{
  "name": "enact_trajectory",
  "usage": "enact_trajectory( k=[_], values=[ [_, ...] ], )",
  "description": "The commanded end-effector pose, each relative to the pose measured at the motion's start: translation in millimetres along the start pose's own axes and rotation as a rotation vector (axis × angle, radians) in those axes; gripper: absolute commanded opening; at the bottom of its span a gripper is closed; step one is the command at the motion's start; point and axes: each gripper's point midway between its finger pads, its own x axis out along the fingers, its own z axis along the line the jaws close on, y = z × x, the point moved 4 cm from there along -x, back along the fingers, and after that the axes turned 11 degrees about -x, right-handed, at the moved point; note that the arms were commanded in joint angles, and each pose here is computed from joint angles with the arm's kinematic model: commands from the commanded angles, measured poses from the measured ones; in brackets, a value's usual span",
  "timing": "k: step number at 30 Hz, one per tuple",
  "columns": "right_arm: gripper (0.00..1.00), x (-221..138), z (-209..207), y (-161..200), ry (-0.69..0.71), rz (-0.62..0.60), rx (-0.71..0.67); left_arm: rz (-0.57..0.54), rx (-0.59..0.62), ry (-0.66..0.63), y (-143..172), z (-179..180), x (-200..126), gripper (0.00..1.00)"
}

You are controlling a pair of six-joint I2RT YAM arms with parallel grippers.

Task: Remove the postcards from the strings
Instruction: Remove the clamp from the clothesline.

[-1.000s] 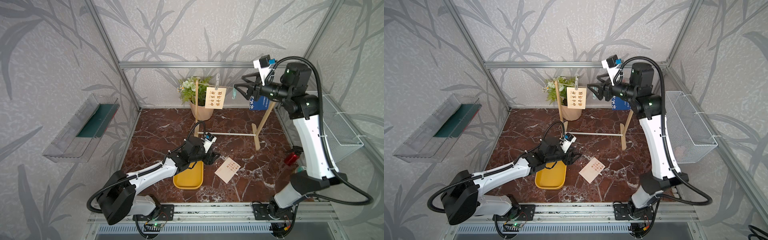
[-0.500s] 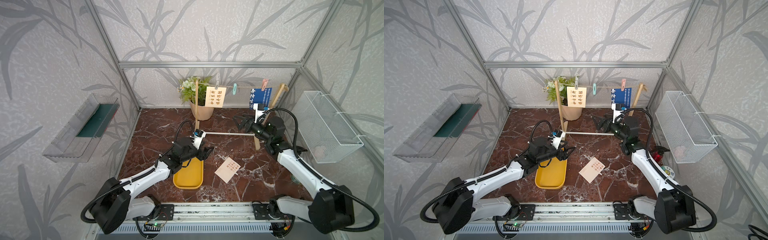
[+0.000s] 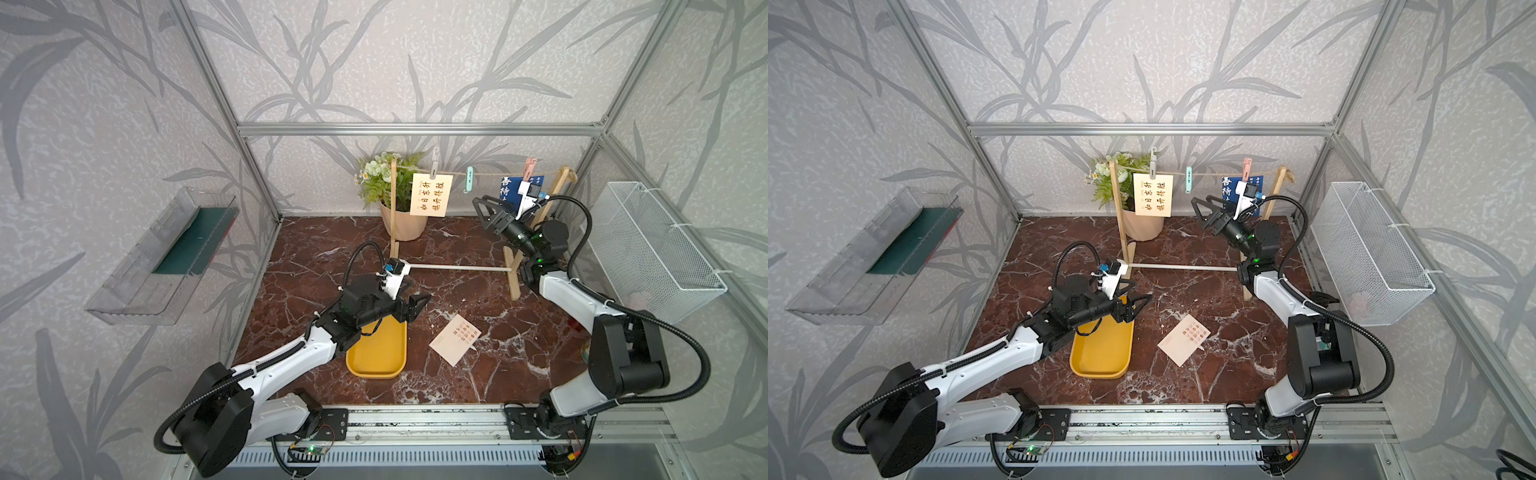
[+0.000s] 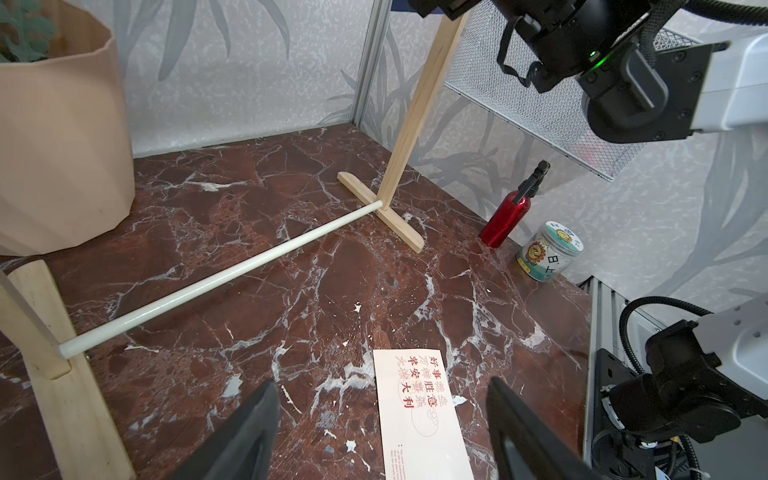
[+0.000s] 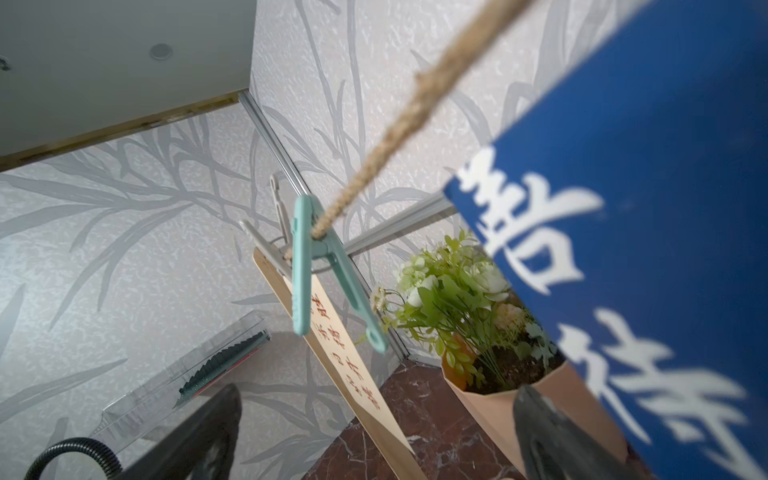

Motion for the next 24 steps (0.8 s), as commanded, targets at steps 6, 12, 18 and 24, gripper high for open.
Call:
enact_trajectory(
  k=[6,12,18,24],
  values=[
    [0.99,19,19,-24,-0.160,-0.111,-0.027,-0.012,0.014,0.026,0,-4,-6,0.79],
    [0.99,20,17,-22,-0.156,-0.111,-0.024,-0.028,0.026,0.008,0,-3,-10,0.81],
    [0.99,36,14,-23,-0.185,-0.126,-0.001,-0.015,0.030,0.018,1,-4,-8,0.82],
    [0.99,42,5,-20,-0.147,-0.123,0.018,-0.016,0.031,0.020,1,-4,-9,0.82]
  ],
)
